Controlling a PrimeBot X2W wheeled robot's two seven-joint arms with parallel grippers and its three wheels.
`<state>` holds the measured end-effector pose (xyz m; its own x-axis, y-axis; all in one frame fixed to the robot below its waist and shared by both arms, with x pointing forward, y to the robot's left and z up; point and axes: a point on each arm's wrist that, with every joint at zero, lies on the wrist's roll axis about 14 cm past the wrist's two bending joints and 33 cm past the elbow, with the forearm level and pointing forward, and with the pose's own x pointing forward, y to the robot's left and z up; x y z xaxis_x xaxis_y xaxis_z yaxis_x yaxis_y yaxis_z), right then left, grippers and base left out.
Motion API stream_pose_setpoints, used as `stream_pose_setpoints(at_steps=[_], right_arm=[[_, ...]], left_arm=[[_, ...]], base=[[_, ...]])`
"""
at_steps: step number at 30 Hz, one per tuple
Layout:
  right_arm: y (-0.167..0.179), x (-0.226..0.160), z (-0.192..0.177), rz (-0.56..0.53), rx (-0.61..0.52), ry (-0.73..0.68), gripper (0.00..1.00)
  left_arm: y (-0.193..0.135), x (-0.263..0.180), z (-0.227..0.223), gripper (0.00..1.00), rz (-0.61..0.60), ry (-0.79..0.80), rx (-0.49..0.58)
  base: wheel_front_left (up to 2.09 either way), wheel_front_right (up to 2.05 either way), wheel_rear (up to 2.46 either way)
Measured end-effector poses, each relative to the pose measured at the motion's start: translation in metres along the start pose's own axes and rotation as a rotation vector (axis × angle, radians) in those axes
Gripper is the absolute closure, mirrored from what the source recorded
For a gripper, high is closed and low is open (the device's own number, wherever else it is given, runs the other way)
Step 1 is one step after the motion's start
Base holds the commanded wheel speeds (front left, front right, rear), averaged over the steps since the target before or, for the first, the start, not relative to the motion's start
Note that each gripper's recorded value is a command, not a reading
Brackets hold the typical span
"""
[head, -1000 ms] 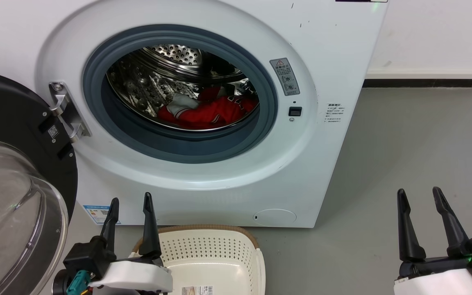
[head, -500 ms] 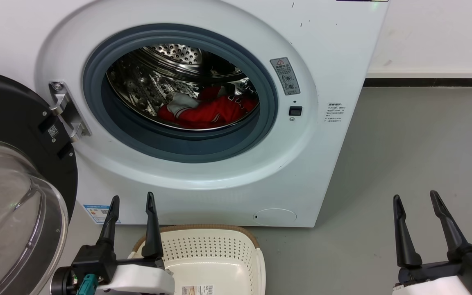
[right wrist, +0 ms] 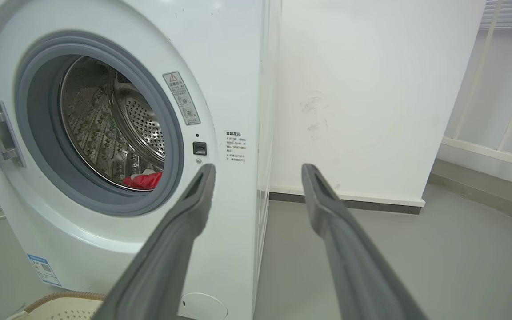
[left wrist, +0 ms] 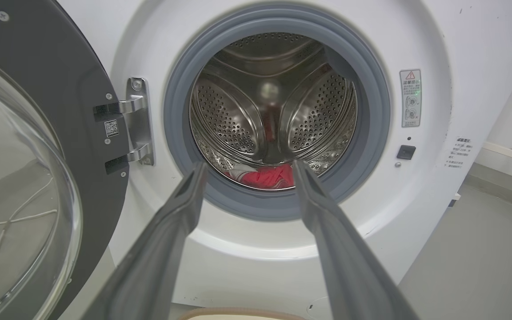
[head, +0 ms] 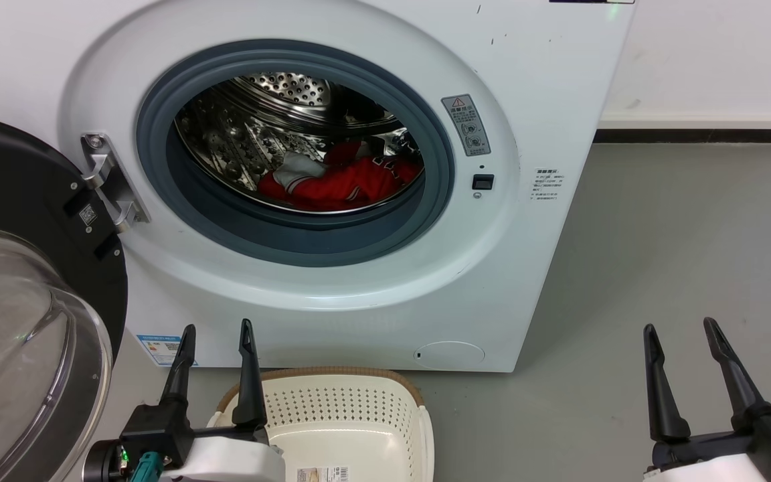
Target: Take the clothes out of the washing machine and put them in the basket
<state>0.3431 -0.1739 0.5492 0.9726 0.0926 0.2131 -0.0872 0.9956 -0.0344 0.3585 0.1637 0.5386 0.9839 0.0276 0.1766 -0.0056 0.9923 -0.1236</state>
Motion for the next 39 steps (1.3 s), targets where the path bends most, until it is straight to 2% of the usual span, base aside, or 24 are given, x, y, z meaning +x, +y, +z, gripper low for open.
stream_pose_setpoints(at_steps=[32, 39], right_arm=[[0.001, -0.002, -0.012, 0.0, 0.008, 0.038, 0.0], [-0.002, 0.005, -0.016, -0.006, 0.004, 0.047, 0.0]], left_arm=[[0.0, 0.002, -0.009, 0.0, -0.004, 0.028, 0.009], [-0.009, 0.034, -0.021, 0.0, -0.053, 0.047, 0.025]], base=[[0.0, 0.0, 0.0], [0.0, 0.0, 0.0]])
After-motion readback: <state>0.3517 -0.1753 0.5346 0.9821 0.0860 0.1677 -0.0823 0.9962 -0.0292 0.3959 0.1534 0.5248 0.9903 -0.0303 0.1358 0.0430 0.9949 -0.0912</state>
